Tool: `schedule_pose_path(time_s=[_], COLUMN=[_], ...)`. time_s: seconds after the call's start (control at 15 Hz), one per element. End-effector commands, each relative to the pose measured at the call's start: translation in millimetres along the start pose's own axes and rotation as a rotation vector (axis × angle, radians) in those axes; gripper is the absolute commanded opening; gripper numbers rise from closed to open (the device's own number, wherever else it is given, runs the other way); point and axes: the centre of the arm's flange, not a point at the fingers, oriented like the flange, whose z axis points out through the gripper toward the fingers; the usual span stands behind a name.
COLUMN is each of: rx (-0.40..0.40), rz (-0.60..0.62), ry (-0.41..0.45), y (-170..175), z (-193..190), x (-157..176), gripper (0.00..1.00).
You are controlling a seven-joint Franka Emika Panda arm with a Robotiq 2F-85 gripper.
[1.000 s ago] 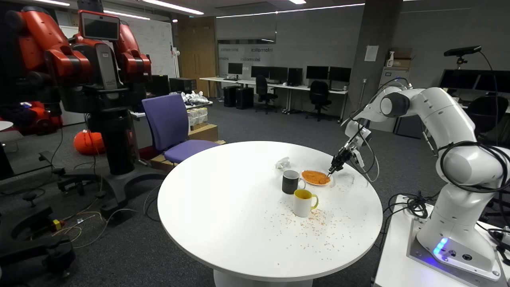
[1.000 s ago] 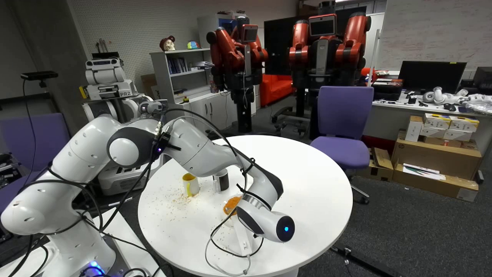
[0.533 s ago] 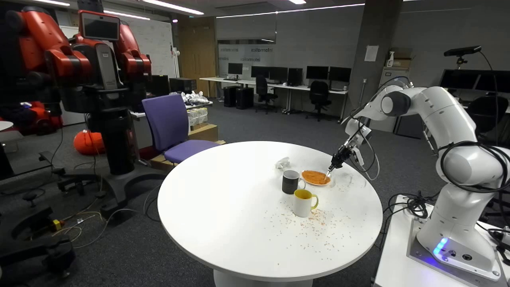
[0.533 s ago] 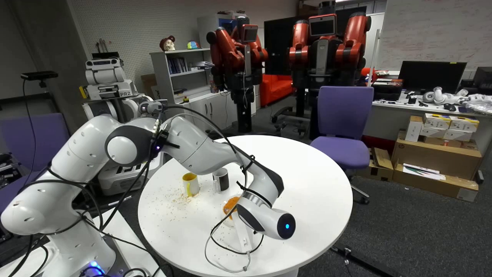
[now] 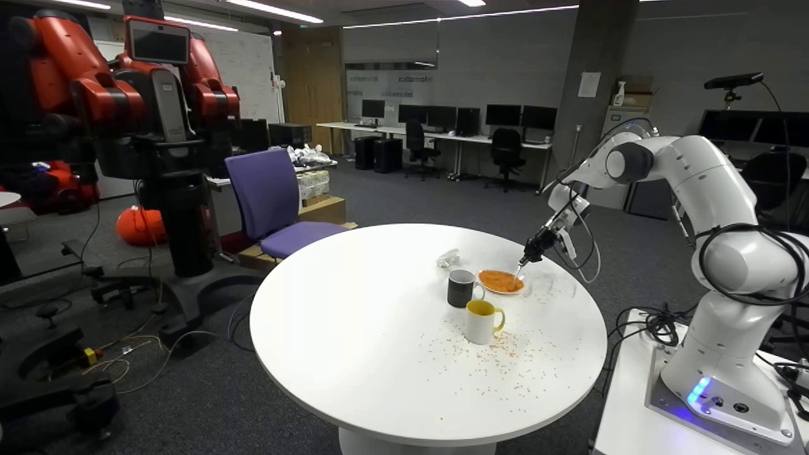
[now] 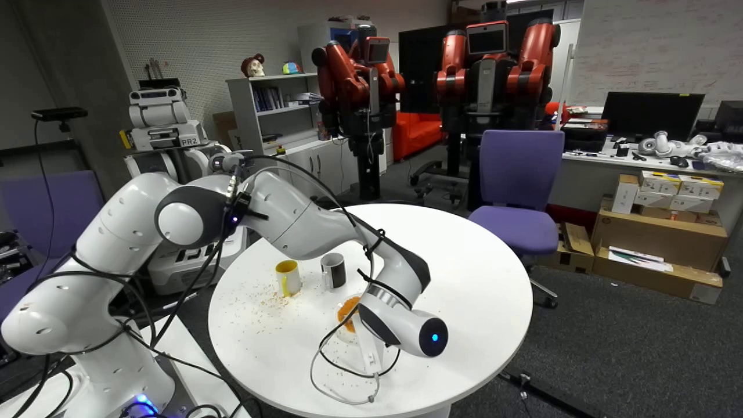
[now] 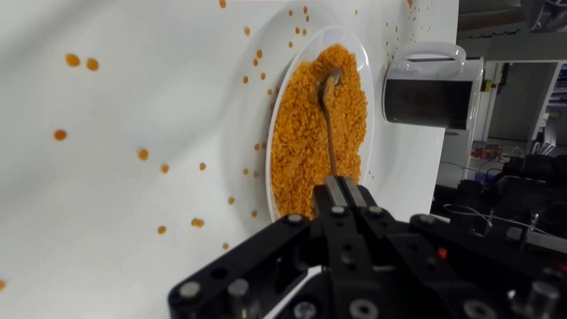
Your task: Put a teaspoon of sugar in the blue and white cup and leave spoon in the cup
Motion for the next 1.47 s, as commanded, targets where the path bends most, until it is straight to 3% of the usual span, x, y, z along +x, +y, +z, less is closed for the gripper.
schedule_pose_path(time_s=[0.0, 0.6, 0.93, 1.2, 1.4], rx=[0.025, -0.261, -0.319, -0.329, -0.410], rz=[0.004, -0.050, -0.035, -0.060, -0.115], ry=[0.063, 0.143, 0.202, 0.138, 0.067], y=[-25, -52, -97, -128, -135], z=[-18, -34, -26, -19, -27], x=[11, 19, 19, 5, -4], gripper=[0.01, 0.01, 0.01, 0.01, 0.01])
